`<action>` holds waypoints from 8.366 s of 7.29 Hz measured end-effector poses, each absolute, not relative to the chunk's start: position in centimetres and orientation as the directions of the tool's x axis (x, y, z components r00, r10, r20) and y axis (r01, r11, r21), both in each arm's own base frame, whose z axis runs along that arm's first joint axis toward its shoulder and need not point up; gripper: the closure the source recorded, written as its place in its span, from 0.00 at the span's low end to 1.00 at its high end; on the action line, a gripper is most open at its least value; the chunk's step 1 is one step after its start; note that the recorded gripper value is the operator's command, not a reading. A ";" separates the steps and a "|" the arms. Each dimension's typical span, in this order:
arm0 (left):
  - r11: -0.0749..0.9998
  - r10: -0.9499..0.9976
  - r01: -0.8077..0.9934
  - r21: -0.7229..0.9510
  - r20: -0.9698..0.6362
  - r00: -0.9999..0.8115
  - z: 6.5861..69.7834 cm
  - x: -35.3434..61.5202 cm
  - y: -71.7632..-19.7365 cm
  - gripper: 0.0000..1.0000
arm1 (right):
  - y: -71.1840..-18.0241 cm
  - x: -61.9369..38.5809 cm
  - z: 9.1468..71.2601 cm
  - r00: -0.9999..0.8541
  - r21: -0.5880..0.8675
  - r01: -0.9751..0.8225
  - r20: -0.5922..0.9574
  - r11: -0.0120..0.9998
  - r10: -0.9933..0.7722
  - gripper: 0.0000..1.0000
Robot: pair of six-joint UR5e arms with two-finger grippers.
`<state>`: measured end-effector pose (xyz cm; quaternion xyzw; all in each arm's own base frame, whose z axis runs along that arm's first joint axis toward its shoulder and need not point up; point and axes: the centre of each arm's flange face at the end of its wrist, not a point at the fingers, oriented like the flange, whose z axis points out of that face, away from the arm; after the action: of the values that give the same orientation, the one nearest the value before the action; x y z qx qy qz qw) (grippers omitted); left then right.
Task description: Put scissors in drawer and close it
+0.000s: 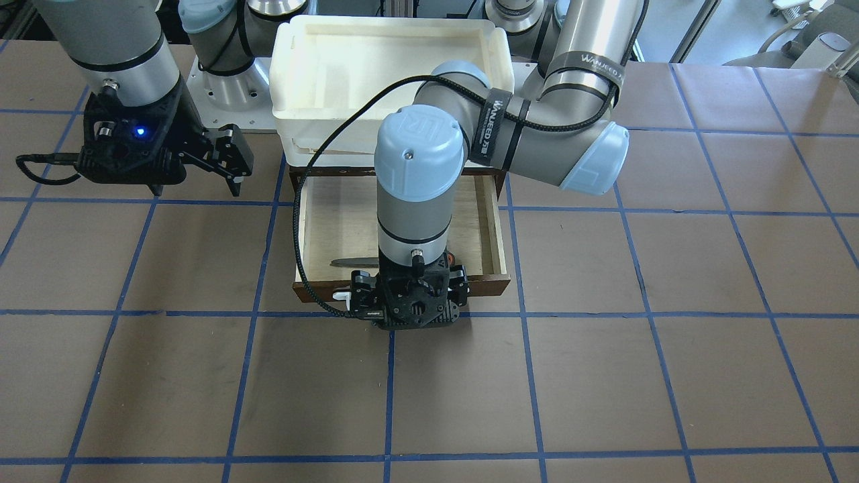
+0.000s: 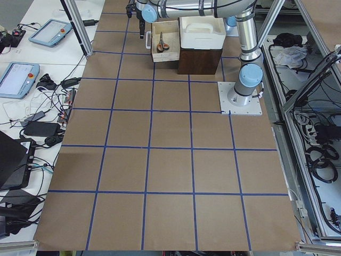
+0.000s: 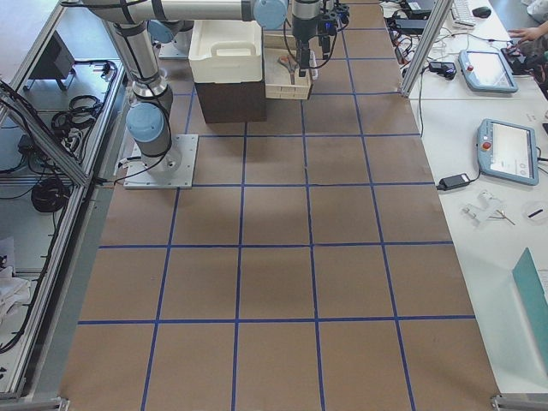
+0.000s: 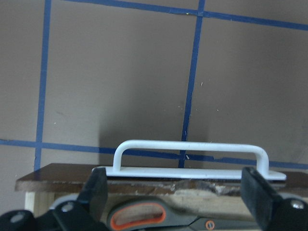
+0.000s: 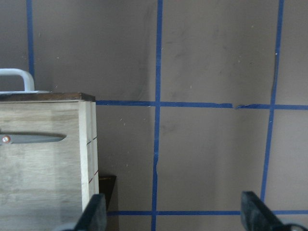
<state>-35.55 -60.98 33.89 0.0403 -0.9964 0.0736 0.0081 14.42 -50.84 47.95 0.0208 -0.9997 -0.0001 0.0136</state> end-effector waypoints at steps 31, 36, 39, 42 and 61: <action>0.984 -0.015 -0.032 0.174 -0.099 -0.995 27.6 -36.9 -53.8 0.00 | -50.7 14.5 47.5 -0.998 -0.019 -0.061 -0.001 0.998 -0.061 0.00; 0.982 0.001 -0.019 0.186 -0.105 -0.994 27.9 -37.0 -51.2 0.00 | -50.7 14.5 47.4 -0.998 -0.017 -0.060 -0.002 0.998 -0.060 0.00; 0.980 0.006 -0.016 0.198 -0.110 -0.994 27.7 -36.7 -50.0 0.00 | -50.7 14.6 47.4 -0.998 -0.017 -0.061 -0.005 0.998 -0.061 0.00; 0.978 0.016 -0.008 0.210 -0.115 -0.993 28.2 -36.9 -49.0 0.00 | -50.6 14.5 47.4 -0.998 -0.015 -0.060 -0.003 0.998 -0.060 0.00; 0.996 0.086 0.086 -0.030 0.017 -0.996 49.1 -27.4 -46.8 0.00 | -50.7 14.3 47.3 -0.998 -0.012 -0.057 0.011 0.998 -0.057 0.00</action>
<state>-27.35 -46.79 49.09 -0.0431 -0.9989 0.0146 0.0093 14.26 -50.66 47.27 0.0287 -0.9996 0.0062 0.0055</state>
